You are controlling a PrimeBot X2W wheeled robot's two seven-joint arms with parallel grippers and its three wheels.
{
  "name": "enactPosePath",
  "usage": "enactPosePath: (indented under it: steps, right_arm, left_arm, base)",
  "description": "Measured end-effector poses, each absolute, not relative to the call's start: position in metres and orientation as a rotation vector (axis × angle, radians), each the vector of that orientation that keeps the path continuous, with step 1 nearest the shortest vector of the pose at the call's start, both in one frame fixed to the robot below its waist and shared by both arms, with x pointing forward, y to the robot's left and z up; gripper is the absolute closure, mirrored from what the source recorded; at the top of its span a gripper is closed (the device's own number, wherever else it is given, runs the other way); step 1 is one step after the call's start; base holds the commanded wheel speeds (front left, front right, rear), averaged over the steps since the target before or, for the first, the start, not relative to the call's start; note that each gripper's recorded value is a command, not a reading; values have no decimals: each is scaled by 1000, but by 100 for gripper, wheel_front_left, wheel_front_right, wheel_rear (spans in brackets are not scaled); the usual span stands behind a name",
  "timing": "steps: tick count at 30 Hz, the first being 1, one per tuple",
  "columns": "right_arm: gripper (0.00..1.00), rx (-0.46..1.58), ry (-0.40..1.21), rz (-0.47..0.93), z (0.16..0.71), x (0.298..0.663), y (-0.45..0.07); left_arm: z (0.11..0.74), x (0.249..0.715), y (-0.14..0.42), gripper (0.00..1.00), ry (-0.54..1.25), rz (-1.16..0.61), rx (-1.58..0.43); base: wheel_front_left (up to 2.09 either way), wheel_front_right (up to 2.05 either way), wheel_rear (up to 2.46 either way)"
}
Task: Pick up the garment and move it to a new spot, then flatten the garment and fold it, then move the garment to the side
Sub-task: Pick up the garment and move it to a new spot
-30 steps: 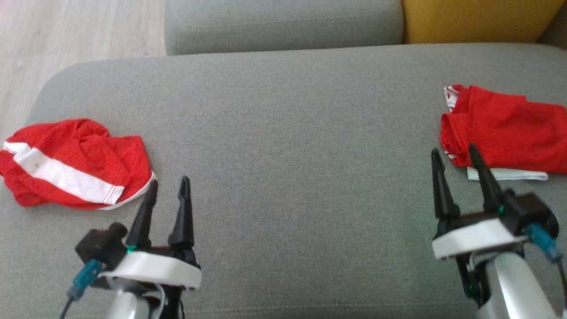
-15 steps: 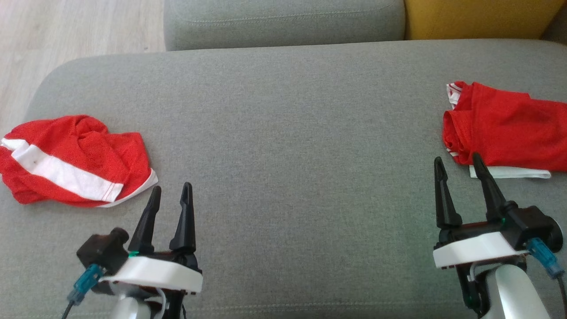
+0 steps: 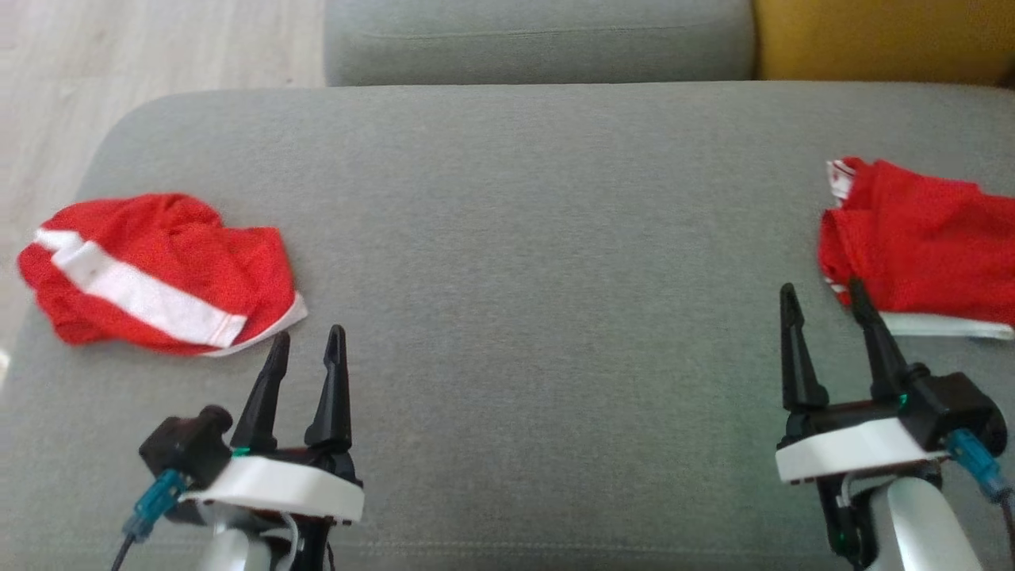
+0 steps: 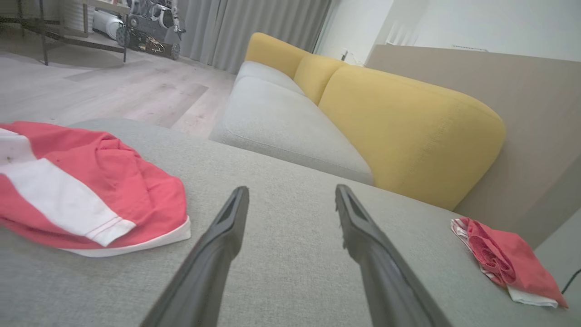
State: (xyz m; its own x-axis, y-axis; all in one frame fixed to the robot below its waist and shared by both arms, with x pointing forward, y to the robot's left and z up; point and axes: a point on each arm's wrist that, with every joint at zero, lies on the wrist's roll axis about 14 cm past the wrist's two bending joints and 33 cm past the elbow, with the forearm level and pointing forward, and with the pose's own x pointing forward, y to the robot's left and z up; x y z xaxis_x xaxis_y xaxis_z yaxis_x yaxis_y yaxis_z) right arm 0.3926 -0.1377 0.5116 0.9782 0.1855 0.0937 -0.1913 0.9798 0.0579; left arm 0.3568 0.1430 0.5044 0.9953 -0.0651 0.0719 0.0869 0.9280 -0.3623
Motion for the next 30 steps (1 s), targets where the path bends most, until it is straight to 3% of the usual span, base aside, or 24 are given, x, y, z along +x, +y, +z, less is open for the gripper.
enactPosePath:
  steps: [10,21,30]
  right_arm:
    - [0,80,-59,418,504,397,-59]
    - [0,97,-39,720,504,381,43]
    - [0,106,-28,807,502,374,72]
  left_arm:
    - [521,335,200,0,-140,103,-354]
    - [529,268,279,0,-213,382,-320]
    - [525,244,294,0,-214,458,-310]
  base:
    - [0,0,0]
    - [0,0,0]
    - [0,0,0]
